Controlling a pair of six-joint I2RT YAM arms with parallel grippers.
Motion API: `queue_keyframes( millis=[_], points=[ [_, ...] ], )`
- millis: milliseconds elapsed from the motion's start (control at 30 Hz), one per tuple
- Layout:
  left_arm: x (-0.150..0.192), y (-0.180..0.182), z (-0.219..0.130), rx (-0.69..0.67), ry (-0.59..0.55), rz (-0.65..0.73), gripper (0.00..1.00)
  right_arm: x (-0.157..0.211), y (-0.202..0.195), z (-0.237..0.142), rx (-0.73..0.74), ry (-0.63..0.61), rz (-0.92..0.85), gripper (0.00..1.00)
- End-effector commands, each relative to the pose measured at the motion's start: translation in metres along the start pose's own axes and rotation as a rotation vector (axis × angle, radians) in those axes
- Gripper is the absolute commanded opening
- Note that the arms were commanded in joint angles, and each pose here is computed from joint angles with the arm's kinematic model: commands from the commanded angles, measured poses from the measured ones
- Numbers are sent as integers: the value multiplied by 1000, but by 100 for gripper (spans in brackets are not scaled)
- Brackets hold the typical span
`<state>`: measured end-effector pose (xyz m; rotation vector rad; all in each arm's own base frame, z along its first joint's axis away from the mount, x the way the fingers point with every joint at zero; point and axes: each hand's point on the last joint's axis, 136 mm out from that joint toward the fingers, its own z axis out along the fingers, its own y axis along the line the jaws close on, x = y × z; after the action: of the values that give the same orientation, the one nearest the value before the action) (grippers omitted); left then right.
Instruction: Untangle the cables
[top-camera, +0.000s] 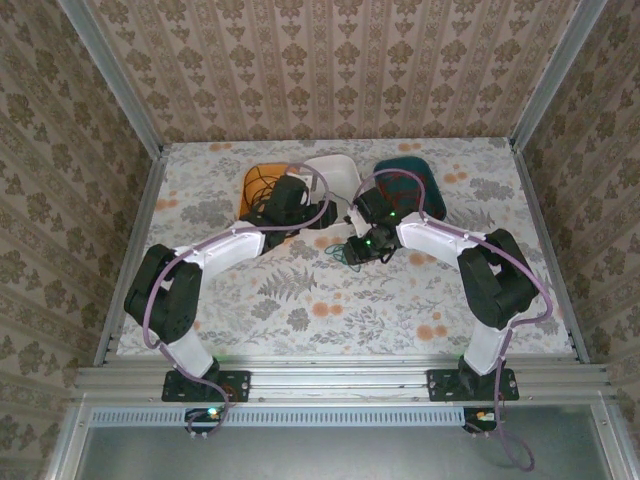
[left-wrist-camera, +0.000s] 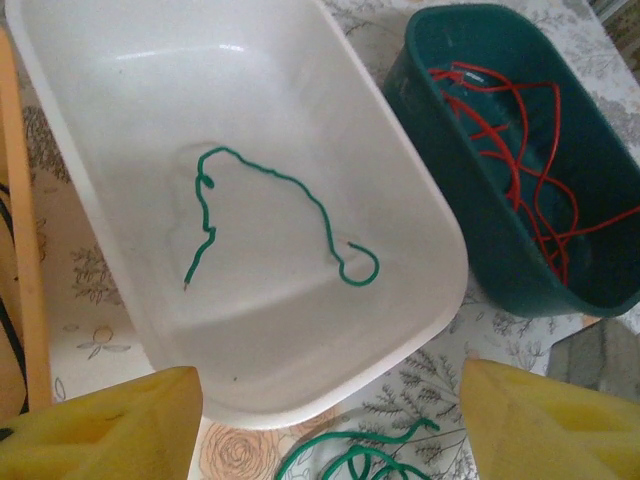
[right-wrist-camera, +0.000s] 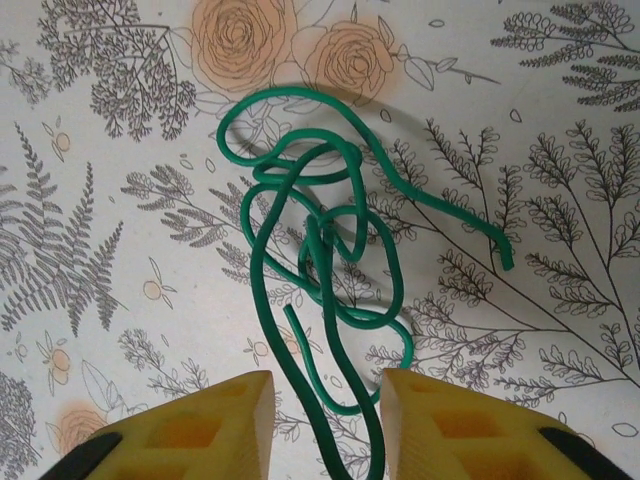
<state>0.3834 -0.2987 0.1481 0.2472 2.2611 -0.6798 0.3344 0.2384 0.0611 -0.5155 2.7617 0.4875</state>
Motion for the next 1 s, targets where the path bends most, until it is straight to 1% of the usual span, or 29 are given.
queue_keyframes(
  millis=[0,100,167,267,400,567,767,833,967],
  points=[
    [1,0,-11,-5,-7,-23,69,-12,7,-7,-27,-42,-18,28],
    [9,3,-13,-7,12,-15,70,-14,8,-12,-33,-62,-15,11],
    [15,2,-14,4,33,-4,70,-15,10,-18,-56,-86,-11,6],
    [22,-4,-15,48,59,17,70,-15,16,-30,-123,-130,-5,2],
    [28,-23,-16,159,93,47,70,-18,17,-53,-185,-183,21,0],
    [35,-46,-16,302,140,61,70,-25,11,-81,-254,-251,101,0],
    [37,-73,-20,455,140,83,70,-34,3,-104,-343,-313,198,0],
    [38,-80,-21,489,145,100,71,-36,2,-109,-364,-319,216,0],
    [37,-84,-16,492,142,118,72,-39,5,-116,-399,-329,227,0]
  ],
)
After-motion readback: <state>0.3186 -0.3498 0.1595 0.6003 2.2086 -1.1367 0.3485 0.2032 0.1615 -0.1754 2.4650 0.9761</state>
